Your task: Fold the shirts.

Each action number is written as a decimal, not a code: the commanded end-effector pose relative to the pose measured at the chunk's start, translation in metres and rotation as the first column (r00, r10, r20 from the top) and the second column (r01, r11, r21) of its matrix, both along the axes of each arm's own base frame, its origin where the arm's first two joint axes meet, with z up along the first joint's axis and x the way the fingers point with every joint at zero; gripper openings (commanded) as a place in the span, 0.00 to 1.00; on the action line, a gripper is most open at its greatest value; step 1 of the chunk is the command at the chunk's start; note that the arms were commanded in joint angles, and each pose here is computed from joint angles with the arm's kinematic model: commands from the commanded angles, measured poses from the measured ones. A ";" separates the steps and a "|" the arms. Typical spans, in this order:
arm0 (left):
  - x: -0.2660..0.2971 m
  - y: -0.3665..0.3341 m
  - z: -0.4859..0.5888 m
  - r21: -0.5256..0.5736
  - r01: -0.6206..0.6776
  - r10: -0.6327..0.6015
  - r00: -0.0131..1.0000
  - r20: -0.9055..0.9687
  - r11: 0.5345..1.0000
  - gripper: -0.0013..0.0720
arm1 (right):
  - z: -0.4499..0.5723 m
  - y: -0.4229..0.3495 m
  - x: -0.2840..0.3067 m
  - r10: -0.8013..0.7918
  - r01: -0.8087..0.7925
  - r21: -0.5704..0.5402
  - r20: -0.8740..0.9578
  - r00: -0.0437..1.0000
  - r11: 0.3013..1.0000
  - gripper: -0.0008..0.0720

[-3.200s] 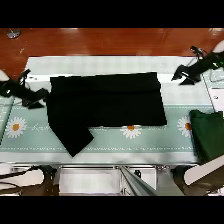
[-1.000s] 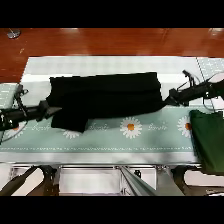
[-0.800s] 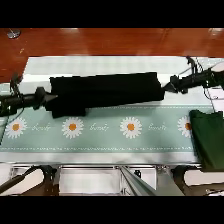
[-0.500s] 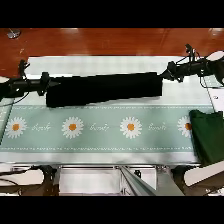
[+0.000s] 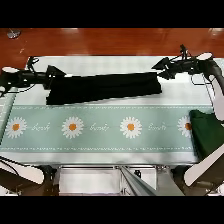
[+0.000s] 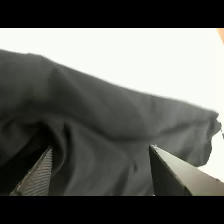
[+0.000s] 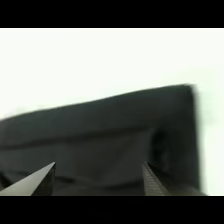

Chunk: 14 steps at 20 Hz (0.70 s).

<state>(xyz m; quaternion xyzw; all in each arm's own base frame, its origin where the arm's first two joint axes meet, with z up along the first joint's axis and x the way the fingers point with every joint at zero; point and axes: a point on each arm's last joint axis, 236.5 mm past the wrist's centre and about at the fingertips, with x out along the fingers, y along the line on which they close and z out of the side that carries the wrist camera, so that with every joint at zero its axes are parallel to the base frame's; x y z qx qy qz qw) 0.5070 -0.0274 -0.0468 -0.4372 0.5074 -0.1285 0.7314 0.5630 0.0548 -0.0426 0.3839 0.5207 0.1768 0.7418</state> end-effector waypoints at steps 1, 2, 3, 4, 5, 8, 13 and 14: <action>-0.041 0.045 -0.005 0.049 0.042 -0.034 0.986 -0.163 0.998 0.97 | -0.003 -0.037 -0.006 -0.031 0.031 0.007 -0.033 0.999 0.999 0.87; -0.054 0.071 -0.007 0.146 0.022 0.007 0.980 -0.196 0.989 0.97 | -0.010 -0.053 -0.015 -0.048 0.048 -0.007 -0.080 0.996 0.999 0.87; -0.063 0.090 -0.006 0.252 0.011 0.040 0.979 -0.199 0.968 0.97 | -0.022 -0.067 -0.027 -0.066 0.060 -0.043 -0.148 0.987 0.997 0.86; -0.068 0.099 -0.001 0.337 0.007 0.054 0.984 -0.170 0.941 0.97 | -0.032 -0.072 -0.039 -0.062 0.047 -0.075 -0.205 0.977 0.996 0.86; -0.070 0.095 0.009 0.371 -0.002 0.051 0.991 -0.123 0.929 0.97 | -0.041 -0.071 -0.052 -0.030 0.006 -0.098 -0.248 0.968 0.995 0.86; -0.076 0.051 0.038 0.410 -0.012 0.002 1.000 0.025 0.912 0.97 | -0.053 -0.047 -0.070 0.062 -0.092 -0.081 -0.315 0.947 0.992 0.86; -0.100 -0.069 0.080 0.436 0.168 -0.270 0.946 0.183 0.884 0.97 | -0.058 0.019 -0.055 0.149 -0.172 -0.068 -0.255 0.955 0.983 0.76; -0.104 -0.094 0.082 0.441 0.212 -0.323 0.926 0.195 0.872 0.97 | -0.054 0.028 -0.049 0.165 -0.186 -0.079 -0.226 0.960 0.979 0.37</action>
